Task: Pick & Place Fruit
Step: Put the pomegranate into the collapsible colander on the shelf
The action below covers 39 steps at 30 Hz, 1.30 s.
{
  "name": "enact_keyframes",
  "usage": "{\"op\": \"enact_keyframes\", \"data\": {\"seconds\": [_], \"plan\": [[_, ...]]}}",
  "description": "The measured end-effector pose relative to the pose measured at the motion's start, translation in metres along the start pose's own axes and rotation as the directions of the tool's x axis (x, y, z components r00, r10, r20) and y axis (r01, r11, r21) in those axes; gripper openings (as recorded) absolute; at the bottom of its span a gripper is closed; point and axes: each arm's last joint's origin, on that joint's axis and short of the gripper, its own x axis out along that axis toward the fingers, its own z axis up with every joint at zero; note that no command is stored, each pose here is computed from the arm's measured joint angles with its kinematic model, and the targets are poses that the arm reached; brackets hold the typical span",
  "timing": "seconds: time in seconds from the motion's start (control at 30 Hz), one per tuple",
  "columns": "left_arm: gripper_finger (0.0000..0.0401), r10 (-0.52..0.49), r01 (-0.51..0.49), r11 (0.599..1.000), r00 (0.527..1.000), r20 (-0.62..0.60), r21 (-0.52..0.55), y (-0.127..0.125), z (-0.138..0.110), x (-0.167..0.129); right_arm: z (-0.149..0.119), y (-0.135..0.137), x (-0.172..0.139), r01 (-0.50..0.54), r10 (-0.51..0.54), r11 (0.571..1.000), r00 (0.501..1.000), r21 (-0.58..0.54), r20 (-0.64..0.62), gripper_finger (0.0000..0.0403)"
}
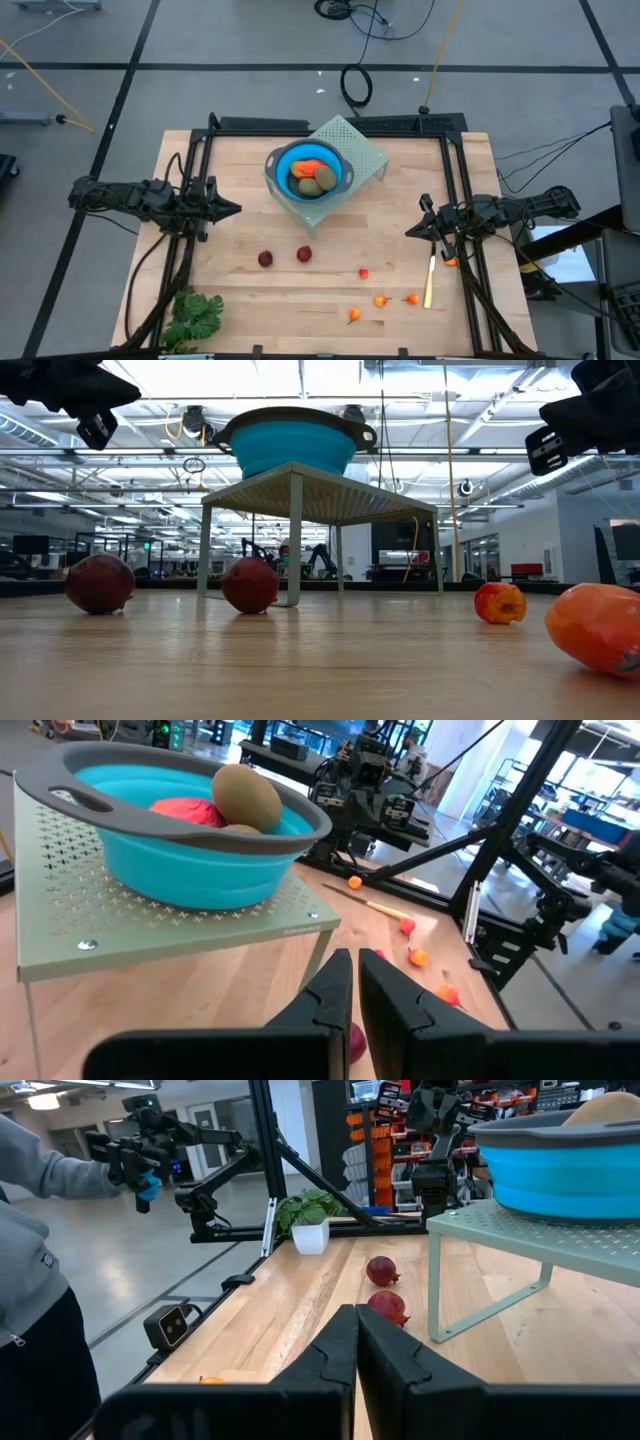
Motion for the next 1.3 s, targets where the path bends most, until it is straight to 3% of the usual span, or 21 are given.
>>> {"op": "enact_keyframes", "data": {"seconds": [0.23,0.53,0.8,1.1,1.3], "plan": [[0.0019,0.008,-0.008,1.0,0.998,-0.058,0.001,-0.001,-0.004,0.009,0.0,0.0,0.0,0.0,0.0,1.0,1.0,0.0,0.0,0.0],[0.0002,-0.053,0.048,0.998,0.986,-0.159,-0.032,-0.009,-0.008,0.032,0.0,0.0,0.0,0.0,0.0,1.0,1.0,0.0,0.0,0.0],[0.0002,-0.01,0.014,1.0,0.968,-0.249,0.013,-0.031,0.011,0.052,0.0,0.0,0.0,0.0,0.0,1.0,1.0,0.0,0.0,0.0],[0.0001,0.062,-0.051,0.998,0.908,-0.415,0.038,-0.06,0.027,0.078,0.0,0.0,0.0,-0.001,0.0,1.0,1.0,-0.018,-0.005,0.0],[0.0001,0.099,-0.109,0.994,0.839,-0.535,0.014,-0.076,0.025,0.091,-0.003,0.0,0.0,0.002,-0.004,0.998,0.999,-0.06,-0.034,0.0]]}}
